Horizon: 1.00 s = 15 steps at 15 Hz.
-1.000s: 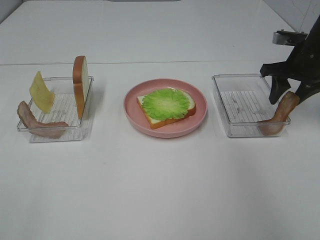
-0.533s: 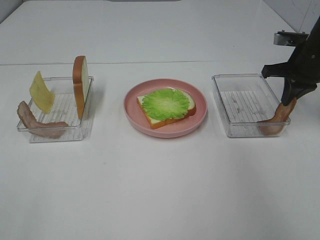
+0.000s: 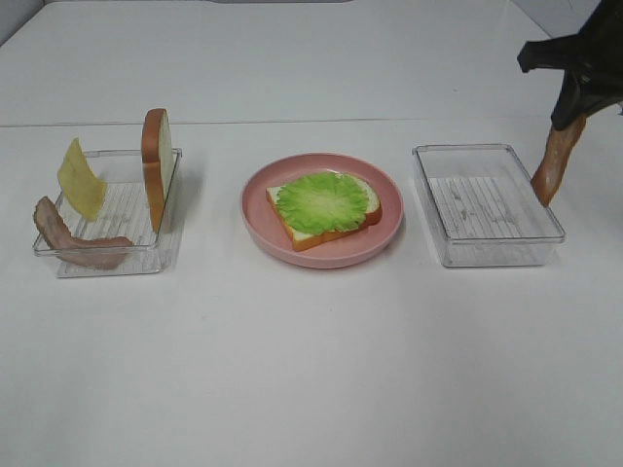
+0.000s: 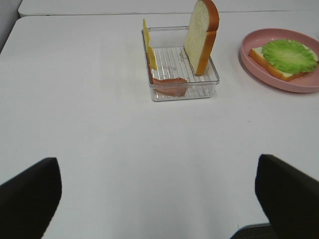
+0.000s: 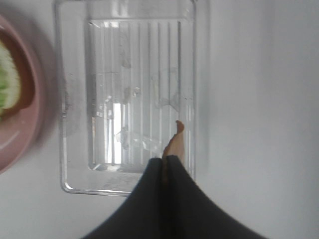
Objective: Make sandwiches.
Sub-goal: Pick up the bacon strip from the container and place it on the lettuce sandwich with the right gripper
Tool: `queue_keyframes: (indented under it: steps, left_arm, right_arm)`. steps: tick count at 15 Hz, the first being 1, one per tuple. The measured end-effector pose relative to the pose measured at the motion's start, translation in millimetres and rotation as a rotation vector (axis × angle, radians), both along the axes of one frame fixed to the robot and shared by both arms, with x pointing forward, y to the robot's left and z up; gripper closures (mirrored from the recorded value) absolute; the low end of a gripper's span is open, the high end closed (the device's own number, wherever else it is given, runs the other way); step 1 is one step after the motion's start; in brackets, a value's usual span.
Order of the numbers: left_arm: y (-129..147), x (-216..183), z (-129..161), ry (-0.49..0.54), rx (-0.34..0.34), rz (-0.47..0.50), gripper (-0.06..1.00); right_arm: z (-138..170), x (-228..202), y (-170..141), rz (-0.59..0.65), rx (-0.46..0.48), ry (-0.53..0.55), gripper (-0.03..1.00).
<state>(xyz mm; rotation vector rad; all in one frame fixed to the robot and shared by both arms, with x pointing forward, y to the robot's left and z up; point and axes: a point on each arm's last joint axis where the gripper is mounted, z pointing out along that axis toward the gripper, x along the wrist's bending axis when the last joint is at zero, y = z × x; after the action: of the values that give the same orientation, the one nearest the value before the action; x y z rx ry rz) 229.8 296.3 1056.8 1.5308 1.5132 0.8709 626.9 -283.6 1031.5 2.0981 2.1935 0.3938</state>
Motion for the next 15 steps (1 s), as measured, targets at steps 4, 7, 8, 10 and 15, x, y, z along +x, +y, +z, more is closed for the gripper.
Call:
queue_keyframes:
  steps: [4,7,8,10,15]
  left_arm:
    - [0,0,0,0.0,0.0,0.0,-0.03]
    - [0,0,0,0.0,0.0,0.0,-0.03]
    - [0,0,0,0.0,0.0,0.0,-0.03]
    - [0,0,0,0.0,0.0,0.0,-0.03]
    - [0,0,0,0.0,0.0,0.0,-0.03]
  right_arm:
    - [30,-8,62,0.145,0.013,-0.078,0.95]
    - [34,-21,123,0.273,0.038,-0.127,0.95]
    - [34,-24,139,0.309,0.045,-0.148,0.95]
    - [33,-30,162,0.361,0.062,-0.178,0.95]
    - [0,-39,226,0.475,0.107,-0.205,0.95]
